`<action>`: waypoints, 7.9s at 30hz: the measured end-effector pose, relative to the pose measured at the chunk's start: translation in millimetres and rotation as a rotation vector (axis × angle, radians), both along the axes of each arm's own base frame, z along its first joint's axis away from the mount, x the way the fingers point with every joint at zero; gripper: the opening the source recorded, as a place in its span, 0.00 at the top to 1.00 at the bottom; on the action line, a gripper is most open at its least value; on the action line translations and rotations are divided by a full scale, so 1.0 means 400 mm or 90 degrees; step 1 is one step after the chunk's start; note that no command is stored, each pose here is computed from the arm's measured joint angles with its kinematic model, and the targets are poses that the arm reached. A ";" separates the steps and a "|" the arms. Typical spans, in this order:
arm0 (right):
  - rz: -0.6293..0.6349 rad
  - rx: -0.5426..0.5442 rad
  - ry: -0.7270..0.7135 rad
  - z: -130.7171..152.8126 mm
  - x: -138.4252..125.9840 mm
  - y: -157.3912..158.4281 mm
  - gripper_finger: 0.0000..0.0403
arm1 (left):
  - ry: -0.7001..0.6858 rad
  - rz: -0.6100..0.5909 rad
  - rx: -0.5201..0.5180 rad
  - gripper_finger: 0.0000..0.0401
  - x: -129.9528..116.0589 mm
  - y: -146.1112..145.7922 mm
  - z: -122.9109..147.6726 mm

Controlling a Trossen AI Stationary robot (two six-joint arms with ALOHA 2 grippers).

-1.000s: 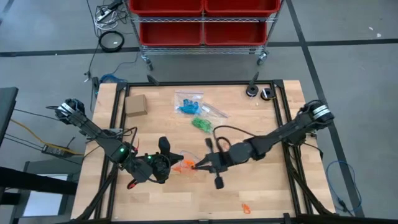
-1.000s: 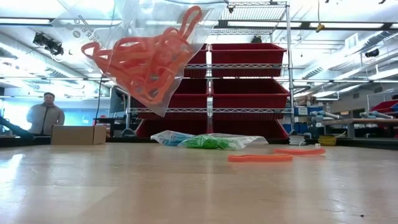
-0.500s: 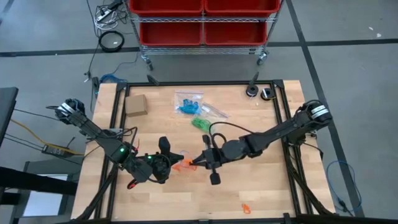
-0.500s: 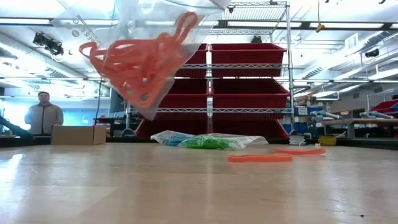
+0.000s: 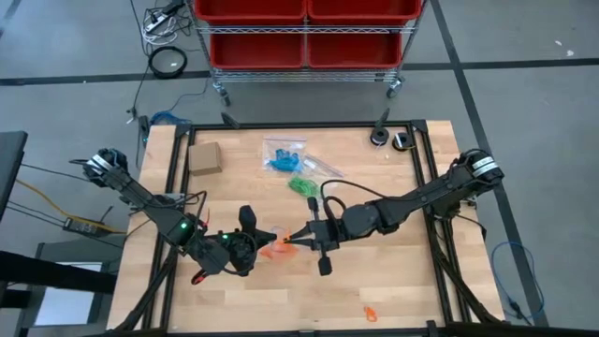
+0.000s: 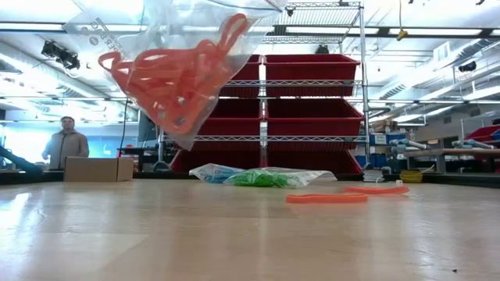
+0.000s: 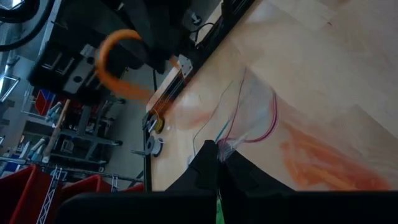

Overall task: Sort rubber bands
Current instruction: Put the orange rubber band into the transparent zip bag

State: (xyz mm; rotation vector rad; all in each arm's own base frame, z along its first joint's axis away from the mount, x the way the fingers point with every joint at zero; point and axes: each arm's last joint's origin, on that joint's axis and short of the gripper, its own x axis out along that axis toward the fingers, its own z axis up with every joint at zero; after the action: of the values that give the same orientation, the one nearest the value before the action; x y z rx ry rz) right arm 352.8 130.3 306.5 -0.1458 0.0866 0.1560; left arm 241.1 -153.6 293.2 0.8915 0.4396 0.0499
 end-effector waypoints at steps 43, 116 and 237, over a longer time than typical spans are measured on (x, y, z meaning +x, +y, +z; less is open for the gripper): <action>0.000 0.141 0.185 -0.067 0.014 -0.060 1.00 | -0.013 0.000 -0.009 0.99 0.002 -0.002 0.005; -0.327 0.130 0.400 -0.511 -0.424 -0.107 0.58 | -0.106 0.032 -0.063 0.99 0.014 -0.007 0.039; -0.160 0.022 0.406 -0.556 -0.186 0.006 0.74 | -0.128 0.032 -0.080 0.99 0.016 -0.009 0.048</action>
State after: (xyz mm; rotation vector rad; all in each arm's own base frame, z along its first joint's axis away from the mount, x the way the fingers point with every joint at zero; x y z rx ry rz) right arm 278.2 132.8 84.2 -0.0444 0.7342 -0.0528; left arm 247.5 -157.0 312.4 0.7431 0.2743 0.1544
